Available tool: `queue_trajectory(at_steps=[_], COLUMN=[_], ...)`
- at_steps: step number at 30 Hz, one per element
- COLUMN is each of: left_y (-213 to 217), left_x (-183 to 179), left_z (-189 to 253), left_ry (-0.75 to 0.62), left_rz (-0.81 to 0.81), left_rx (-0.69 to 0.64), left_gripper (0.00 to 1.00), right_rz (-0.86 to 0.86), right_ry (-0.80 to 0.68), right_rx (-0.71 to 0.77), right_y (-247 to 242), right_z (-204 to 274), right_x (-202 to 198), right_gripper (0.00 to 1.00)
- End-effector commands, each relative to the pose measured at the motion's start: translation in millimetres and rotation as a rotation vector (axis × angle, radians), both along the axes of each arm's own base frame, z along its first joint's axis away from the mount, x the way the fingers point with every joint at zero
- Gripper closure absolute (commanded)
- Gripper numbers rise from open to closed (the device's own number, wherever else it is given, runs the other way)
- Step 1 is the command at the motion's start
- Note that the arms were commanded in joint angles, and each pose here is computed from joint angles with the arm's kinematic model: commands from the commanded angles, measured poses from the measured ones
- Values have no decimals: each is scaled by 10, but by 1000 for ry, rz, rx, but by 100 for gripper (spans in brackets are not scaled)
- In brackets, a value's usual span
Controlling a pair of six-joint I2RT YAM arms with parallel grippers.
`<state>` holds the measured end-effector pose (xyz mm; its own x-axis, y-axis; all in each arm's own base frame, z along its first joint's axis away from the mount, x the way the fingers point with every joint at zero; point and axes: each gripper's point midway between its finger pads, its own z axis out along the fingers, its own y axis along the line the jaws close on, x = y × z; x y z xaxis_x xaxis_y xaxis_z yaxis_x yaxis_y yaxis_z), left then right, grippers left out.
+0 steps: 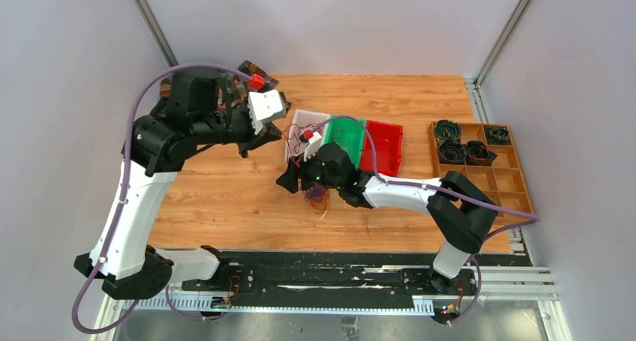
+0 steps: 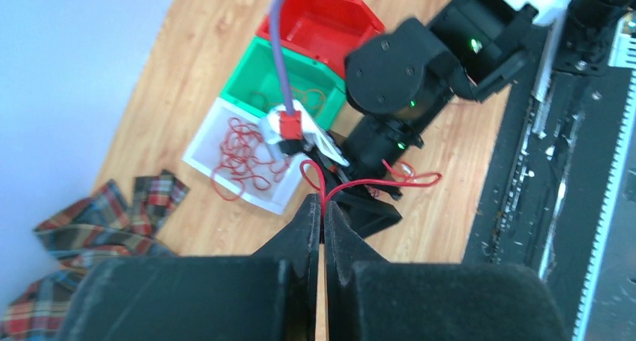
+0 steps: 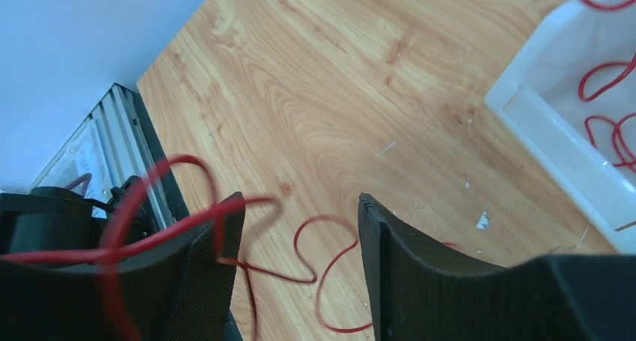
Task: Untangle the cables
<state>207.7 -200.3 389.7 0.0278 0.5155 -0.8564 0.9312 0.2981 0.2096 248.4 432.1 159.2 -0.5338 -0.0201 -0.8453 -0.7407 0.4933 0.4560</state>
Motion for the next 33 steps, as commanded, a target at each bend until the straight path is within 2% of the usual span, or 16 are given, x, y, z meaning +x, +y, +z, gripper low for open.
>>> queue_trajectory(at_steps=[1,11,18,21,27,33], left_y=[32,288,611,711,824,1263], left_x=[73,166,296,294,285,191], left_z=[357,1360,2017,2192,2342,3090], left_ry=[-101,-407,-680,-765,-825,-1091], left_rz=[39,170,349,399,460,690], left_rx=[-28,-107,-160,-192,-223,-372], left_gripper=[100,100,100,100,100,100], right_rz=[19,-14,-43,-46,-45,-59], right_ry=[48,112,142,152,145,103], right_rx=[25,-25,-54,-51,-44,-31], right_y=[102,-113,-266,-309,-355,-460], right_z=[-126,-629,-749,-758,-626,-469], right_x=[-92,-217,-280,-317,-346,-360], right_gripper=[43,42,43,44,43,32])
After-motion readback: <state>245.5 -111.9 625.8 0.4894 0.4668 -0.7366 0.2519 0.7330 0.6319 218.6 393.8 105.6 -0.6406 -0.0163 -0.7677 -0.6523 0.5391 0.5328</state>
